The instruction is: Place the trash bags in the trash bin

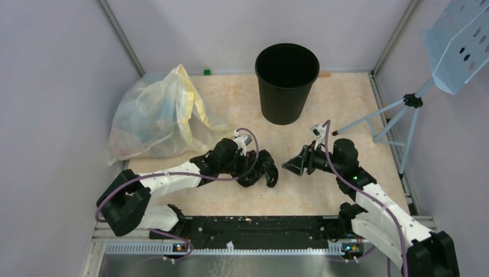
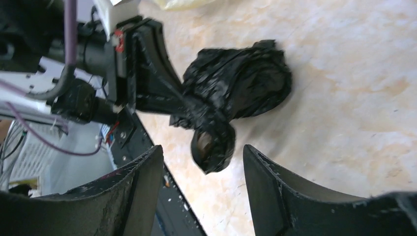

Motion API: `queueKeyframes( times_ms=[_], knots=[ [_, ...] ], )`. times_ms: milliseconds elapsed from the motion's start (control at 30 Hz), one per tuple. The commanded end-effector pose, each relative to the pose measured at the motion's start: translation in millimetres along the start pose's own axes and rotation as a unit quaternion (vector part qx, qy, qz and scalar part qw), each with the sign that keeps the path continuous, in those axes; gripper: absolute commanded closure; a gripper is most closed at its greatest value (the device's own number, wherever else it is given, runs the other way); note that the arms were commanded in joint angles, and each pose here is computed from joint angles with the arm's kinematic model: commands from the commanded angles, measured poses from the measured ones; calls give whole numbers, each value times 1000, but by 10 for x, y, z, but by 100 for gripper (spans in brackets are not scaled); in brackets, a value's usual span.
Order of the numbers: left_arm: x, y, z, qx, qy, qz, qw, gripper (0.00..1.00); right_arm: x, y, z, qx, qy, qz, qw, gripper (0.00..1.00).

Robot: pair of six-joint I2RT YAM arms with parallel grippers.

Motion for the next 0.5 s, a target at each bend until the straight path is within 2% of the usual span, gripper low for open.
queueKeyframes(
  times_ms=[0,267,367,467],
  knots=[
    [-165,109,7,-31,-47,-10,998,100,122,-288,-94,35,30,3,999,39],
    [-371,208,-100,-58,-98,-32,993,100,146,-530,37,81,30,-1,996,41],
    [-416,219,-138,-64,-105,-35,992,100,149,-508,66,83,21,6,996,50],
    [-432,193,-165,-64,-109,-36,991,100,156,-460,64,74,8,17,997,63]
  ],
)
Point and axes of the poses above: each gripper's point midway between its finger pads, its own z axis out along the fingers, its own x axis along the line the jaws close on, y = z × x, the point moved 5 cm from there along -z, back along the fingers, and after that the axes turned 3 degrees about z, right-handed, at the moved point
